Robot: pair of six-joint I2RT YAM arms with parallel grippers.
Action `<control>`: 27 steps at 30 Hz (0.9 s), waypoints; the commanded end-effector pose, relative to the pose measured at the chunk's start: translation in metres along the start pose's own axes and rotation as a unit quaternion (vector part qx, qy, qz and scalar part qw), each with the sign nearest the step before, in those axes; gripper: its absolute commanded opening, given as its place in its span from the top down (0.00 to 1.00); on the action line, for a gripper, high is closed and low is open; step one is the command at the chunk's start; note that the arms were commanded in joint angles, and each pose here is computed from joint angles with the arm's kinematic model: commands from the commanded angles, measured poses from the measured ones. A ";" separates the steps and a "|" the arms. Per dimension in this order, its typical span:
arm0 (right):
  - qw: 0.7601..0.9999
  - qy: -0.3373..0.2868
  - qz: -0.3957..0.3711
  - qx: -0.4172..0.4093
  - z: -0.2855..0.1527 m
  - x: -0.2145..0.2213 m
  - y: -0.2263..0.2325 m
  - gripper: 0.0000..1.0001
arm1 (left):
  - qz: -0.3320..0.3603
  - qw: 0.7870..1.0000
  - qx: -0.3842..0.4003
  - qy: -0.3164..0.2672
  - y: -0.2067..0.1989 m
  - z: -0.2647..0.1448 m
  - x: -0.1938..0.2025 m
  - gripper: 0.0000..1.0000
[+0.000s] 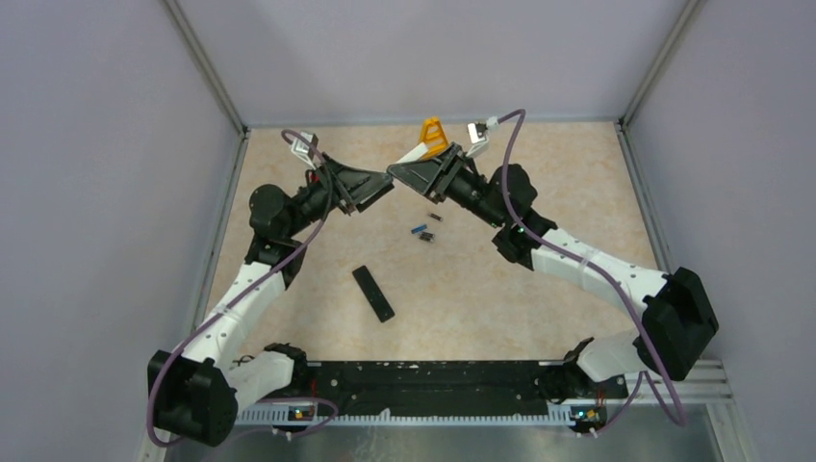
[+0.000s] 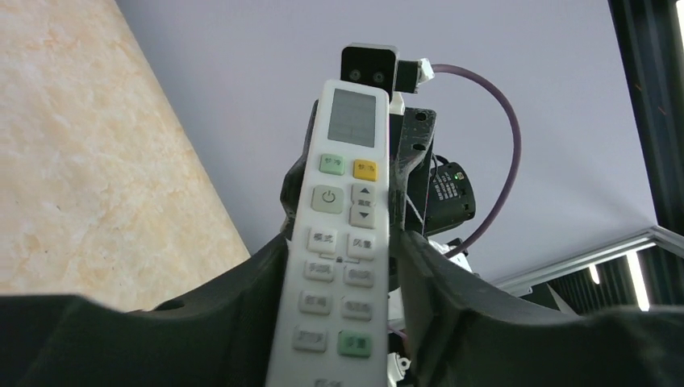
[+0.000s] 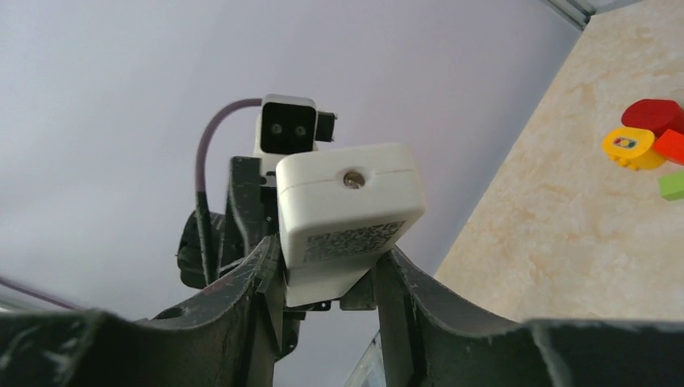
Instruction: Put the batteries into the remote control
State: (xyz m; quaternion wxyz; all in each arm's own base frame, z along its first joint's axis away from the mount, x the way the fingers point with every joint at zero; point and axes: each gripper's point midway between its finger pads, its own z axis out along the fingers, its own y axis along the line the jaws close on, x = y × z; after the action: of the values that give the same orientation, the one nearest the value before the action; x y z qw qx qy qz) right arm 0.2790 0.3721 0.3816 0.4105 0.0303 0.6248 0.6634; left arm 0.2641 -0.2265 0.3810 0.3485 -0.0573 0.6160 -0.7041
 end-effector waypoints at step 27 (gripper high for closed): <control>0.856 0.269 -0.417 0.148 -0.053 0.039 -0.079 0.97 | 0.174 0.965 -0.180 0.080 0.052 0.010 0.002 0.19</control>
State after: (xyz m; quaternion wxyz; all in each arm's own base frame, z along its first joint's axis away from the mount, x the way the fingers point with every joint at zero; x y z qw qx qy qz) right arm 0.2705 0.3302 0.2689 0.4481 -0.2955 0.7782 0.3260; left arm 0.2819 -0.2179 0.3174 0.3933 0.0353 0.7744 -0.4944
